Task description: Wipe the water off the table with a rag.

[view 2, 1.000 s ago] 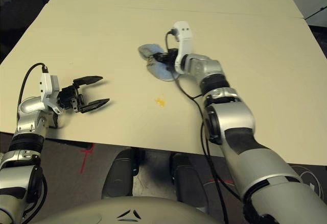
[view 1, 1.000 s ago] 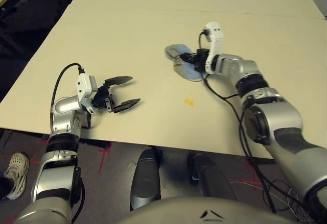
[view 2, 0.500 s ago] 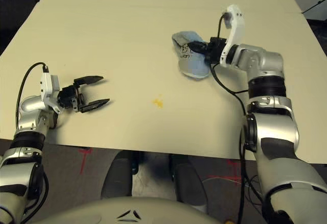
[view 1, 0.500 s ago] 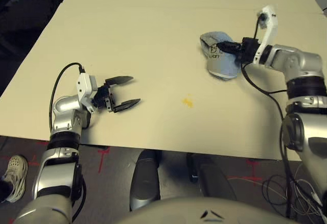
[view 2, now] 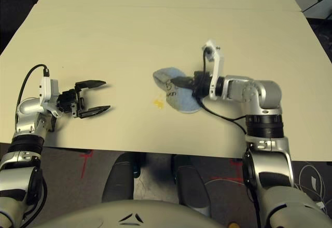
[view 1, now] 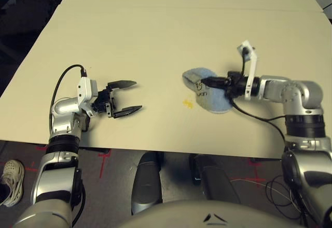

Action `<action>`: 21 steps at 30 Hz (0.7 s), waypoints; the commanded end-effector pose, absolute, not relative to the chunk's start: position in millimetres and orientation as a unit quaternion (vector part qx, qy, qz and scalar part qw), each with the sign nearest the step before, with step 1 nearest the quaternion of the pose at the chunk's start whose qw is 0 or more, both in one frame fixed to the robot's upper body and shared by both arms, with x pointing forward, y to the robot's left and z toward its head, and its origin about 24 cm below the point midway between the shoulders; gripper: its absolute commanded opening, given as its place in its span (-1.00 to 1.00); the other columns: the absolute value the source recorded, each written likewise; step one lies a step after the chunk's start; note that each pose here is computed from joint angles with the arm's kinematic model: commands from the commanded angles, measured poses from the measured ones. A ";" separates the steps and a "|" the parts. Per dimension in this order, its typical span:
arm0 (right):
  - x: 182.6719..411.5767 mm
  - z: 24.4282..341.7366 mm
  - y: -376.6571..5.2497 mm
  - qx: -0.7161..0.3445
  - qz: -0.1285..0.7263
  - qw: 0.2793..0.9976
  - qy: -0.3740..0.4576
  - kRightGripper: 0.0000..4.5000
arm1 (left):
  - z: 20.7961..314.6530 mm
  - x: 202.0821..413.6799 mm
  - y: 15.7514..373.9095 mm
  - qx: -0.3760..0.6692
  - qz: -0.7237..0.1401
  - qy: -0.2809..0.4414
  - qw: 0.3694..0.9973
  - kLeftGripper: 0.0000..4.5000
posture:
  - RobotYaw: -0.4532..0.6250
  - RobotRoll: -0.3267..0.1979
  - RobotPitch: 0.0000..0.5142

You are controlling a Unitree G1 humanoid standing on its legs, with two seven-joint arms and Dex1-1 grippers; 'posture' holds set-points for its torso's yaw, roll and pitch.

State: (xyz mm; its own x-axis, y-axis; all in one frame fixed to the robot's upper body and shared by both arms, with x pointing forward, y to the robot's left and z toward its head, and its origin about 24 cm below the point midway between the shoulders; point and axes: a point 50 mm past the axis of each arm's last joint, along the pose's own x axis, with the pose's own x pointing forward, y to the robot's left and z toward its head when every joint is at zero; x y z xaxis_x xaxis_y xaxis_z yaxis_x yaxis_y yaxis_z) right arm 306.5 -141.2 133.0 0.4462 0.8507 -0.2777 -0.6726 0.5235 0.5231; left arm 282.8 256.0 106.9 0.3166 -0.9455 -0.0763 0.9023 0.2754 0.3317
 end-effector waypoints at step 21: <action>285.0 113.0 -35.2 0.118 0.634 0.696 0.314 -0.90 | 112.0 267.2 267.7 0.186 -0.583 -0.058 0.789 1.00 | 0.36 0.25 -0.17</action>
